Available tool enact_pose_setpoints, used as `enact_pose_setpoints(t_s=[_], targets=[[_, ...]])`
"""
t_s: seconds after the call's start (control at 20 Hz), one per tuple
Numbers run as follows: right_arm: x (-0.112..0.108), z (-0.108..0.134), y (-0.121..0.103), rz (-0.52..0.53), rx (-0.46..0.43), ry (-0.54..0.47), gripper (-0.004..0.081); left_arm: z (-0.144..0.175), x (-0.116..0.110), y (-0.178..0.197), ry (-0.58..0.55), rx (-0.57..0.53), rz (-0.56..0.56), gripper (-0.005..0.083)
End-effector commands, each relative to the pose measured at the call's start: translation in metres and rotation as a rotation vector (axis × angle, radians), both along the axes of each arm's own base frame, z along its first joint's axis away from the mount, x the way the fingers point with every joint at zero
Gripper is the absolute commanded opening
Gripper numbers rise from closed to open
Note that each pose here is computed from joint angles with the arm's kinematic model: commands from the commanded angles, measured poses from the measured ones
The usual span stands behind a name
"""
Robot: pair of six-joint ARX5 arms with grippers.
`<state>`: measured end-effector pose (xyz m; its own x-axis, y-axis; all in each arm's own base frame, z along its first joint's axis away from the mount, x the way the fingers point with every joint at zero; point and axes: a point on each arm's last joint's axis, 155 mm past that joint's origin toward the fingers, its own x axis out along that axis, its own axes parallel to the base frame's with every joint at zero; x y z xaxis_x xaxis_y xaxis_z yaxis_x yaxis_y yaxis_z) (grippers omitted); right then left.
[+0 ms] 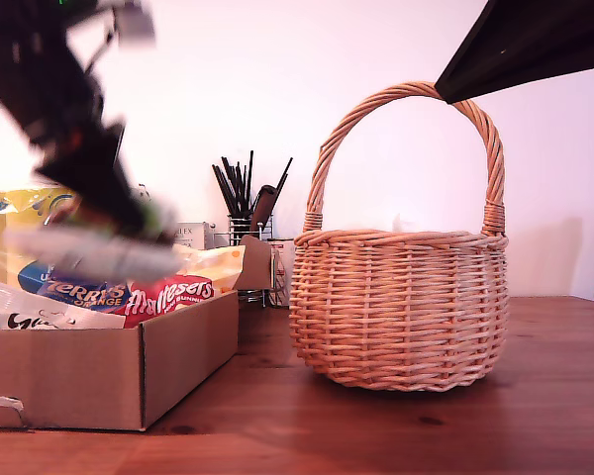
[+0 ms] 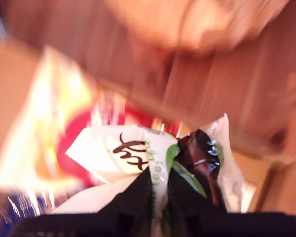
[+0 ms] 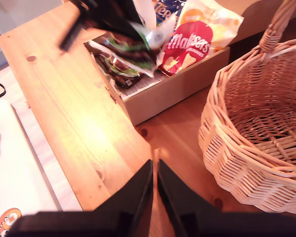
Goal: Move the bags of Easter eggs from the cardboard box on the left into the woven basket on the right side.
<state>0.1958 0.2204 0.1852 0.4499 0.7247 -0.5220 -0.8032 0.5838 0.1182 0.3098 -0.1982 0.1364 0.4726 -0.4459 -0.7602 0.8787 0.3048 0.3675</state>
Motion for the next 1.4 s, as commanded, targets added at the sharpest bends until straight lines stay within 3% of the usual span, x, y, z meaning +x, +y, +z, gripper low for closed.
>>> enact_pose_setpoints(t_s=[0.0,0.3,0.6,0.75,1.05,1.35], targets=[[-0.003,-0.011,-0.002,0.005,-0.02,0.015,-0.0013,0.021,-0.007,-0.015,-0.029,-0.078,-0.026,-0.0024],[-0.004,-0.027,-0.017,-0.035,-0.1,0.048,-0.0013,0.077,-0.035,-0.083,-0.1,-0.329,-0.171,-0.0024],[-0.018,-0.03,-0.03,-0.042,-0.121,0.079,-0.0013,0.086,-0.044,-0.147,-0.12,-0.467,-0.254,-0.0024],[-0.027,-0.029,-0.036,-0.043,-0.126,0.086,-0.0013,0.077,-0.035,-0.176,-0.16,-0.504,-0.286,-0.0024],[-0.034,-0.03,-0.043,-0.047,-0.138,0.091,-0.0013,0.058,0.007,-0.203,-0.281,-0.541,-0.233,-0.0024],[-0.032,-0.031,-0.046,-0.059,-0.149,0.084,-0.0013,0.03,0.027,-0.215,-0.287,-0.523,-0.205,-0.0024]])
